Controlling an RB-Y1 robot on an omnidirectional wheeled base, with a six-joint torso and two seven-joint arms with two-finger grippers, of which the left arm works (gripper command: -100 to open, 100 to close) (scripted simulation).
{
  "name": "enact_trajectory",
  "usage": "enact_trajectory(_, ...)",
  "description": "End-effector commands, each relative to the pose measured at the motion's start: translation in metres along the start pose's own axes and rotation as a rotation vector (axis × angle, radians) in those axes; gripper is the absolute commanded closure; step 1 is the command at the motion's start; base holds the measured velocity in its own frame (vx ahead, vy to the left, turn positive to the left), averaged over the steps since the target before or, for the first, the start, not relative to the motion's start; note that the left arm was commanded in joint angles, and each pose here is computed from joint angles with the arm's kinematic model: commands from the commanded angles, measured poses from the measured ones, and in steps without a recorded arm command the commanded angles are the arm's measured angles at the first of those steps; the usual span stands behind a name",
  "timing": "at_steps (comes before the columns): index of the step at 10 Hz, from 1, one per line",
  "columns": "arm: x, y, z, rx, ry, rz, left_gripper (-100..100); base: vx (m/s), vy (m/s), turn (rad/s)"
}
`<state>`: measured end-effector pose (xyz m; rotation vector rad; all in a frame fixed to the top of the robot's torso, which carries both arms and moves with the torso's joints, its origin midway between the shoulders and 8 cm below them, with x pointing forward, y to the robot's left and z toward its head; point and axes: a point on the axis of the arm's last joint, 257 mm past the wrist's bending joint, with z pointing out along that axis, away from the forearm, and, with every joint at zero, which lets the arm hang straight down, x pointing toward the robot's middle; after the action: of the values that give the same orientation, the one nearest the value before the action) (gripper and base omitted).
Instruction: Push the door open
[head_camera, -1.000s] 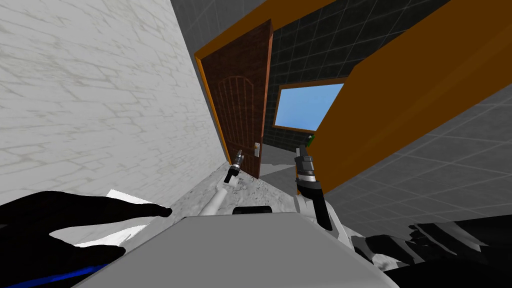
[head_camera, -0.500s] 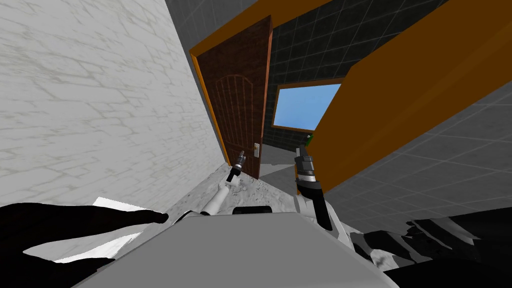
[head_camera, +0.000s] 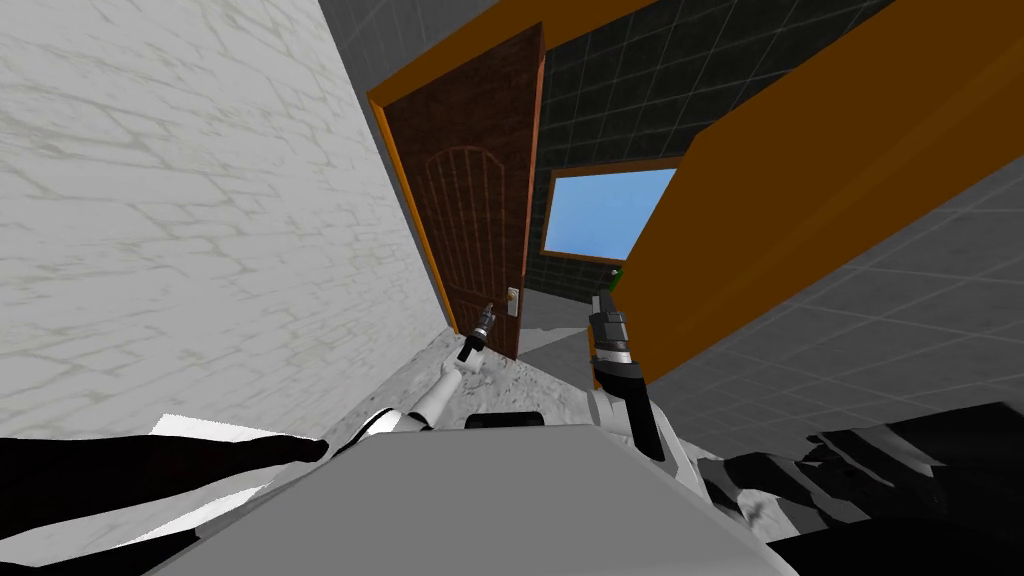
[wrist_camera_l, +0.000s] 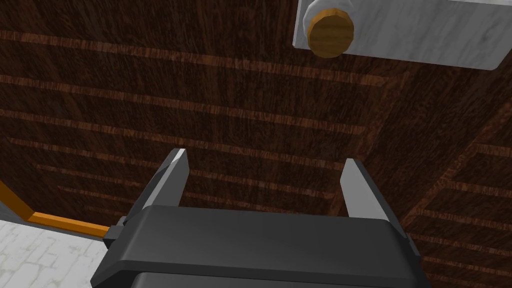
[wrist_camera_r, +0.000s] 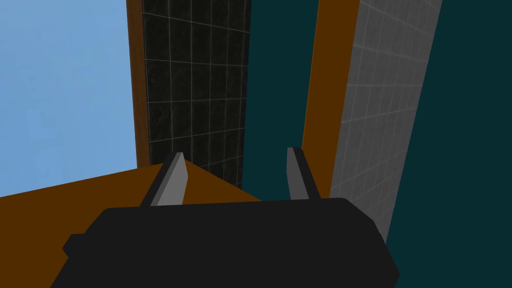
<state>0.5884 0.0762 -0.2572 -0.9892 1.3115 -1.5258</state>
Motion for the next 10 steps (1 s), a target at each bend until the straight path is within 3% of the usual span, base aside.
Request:
enact_trajectory(1, 0.006, 0.008, 0.0035, -0.024, 0.013, 0.004, -100, 0.039, 0.029, -0.071)
enact_trajectory(8, 0.039, 0.041, 0.0153, -0.126, 0.077, 0.023, -100, 0.047, 0.053, -0.078)
enact_trajectory(10, 0.041, 0.043, 0.0157, -0.131, 0.081, 0.024, -100, 0.041, 0.041, -0.022)
